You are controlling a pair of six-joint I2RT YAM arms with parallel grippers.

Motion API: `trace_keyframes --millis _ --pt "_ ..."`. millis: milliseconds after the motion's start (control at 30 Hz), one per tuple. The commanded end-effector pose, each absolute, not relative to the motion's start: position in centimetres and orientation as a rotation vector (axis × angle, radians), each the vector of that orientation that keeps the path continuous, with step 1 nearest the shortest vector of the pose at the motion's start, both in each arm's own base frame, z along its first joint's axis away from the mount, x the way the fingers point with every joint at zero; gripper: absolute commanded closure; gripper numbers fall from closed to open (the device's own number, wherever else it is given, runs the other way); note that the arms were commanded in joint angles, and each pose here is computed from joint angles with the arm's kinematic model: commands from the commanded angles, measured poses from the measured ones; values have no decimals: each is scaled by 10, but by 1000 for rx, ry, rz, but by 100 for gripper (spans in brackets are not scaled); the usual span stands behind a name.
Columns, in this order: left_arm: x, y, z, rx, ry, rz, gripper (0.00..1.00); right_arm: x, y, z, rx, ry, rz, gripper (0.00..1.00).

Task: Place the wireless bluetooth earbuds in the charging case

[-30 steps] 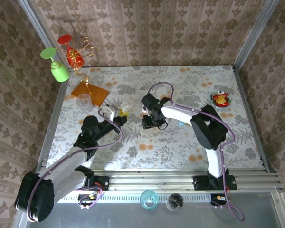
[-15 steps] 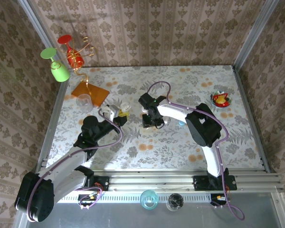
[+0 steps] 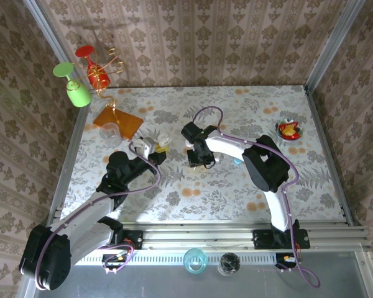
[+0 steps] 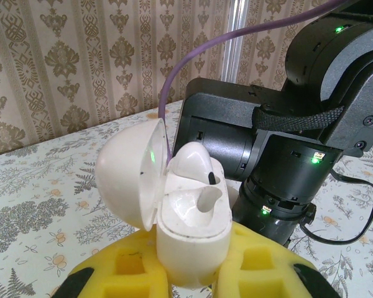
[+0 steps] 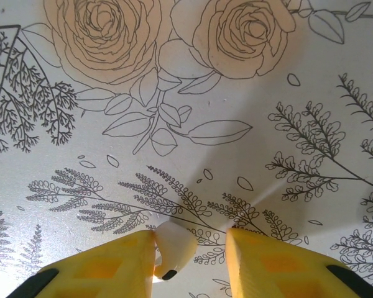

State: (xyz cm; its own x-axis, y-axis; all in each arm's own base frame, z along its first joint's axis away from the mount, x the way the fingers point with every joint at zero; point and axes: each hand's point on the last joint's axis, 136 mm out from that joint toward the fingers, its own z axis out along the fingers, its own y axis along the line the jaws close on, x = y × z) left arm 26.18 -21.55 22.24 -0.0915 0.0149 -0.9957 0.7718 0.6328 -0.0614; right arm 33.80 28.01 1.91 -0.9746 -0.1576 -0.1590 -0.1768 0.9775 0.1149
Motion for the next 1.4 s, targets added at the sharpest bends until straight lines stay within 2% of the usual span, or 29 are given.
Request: trace_keyframes --millis 0,267,700,1067,1367 --pt "257 -216 231 694 1499 -715 90 335 279 22 -277 2992 180 64" --pt "257 -216 229 693 1504 -714 90 333 280 15 -288 3016 181 75" --pt "260 -219 225 701 1512 -728 90 346 284 58 -296 2793 348 78" --pt "255 -229 217 772 1521 -762 90 347 289 164 -505 2307 532 81" --pt "244 -244 224 866 1475 -861 90 314 299 262 -649 1947 719 81"
